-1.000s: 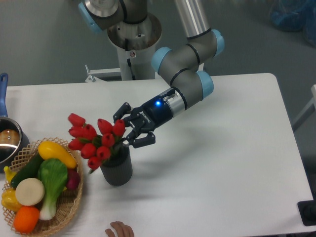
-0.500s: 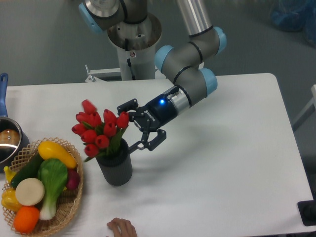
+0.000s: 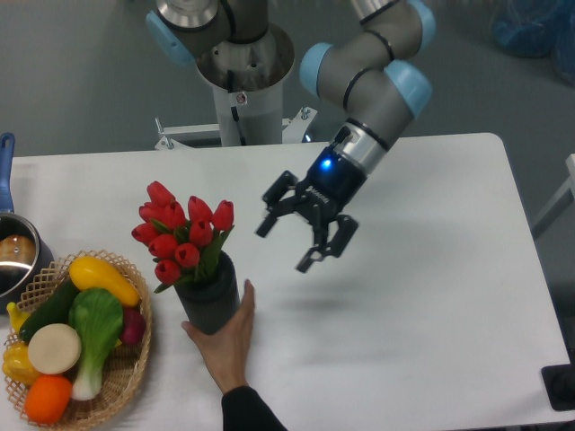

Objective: Insert the flowers into the vase

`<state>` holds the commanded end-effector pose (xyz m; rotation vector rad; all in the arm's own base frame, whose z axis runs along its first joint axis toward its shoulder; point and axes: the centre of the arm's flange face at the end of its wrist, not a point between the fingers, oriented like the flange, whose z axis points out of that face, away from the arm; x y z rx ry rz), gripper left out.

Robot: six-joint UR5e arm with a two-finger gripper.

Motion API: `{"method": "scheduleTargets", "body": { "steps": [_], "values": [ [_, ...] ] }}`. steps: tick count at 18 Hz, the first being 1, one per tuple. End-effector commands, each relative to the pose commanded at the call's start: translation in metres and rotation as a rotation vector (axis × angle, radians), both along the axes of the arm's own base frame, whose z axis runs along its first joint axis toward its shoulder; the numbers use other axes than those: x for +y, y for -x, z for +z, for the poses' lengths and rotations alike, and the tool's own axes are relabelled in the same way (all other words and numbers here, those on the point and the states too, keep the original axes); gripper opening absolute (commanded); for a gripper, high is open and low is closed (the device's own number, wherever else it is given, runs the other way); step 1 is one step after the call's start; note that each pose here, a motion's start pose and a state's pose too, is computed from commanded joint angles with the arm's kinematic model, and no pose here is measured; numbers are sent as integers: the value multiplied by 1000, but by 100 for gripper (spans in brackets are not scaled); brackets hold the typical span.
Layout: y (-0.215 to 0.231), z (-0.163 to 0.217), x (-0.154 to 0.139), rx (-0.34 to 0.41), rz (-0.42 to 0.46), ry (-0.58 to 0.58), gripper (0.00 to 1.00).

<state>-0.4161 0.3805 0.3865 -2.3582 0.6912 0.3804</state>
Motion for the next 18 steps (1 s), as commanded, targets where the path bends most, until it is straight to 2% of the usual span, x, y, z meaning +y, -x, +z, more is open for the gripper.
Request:
{"method": "scheduleTargets", "body": {
  "steps": [1,3,5,7,10,11,15,18],
  "values": [
    [5,7,-4,27,18,21,100],
    [22,42,-32,100,101,48,100],
    [24,63,-63,149,182,159,100],
    [25,88,-77,209,246,275,100],
    [23,116,-100,132,280,355,100],
    [23,121,-114,110,274,375,100],
    [23,128,-162,134,117,462,100],
    [23,126,-177,125,89,478,100]
  ]
}}
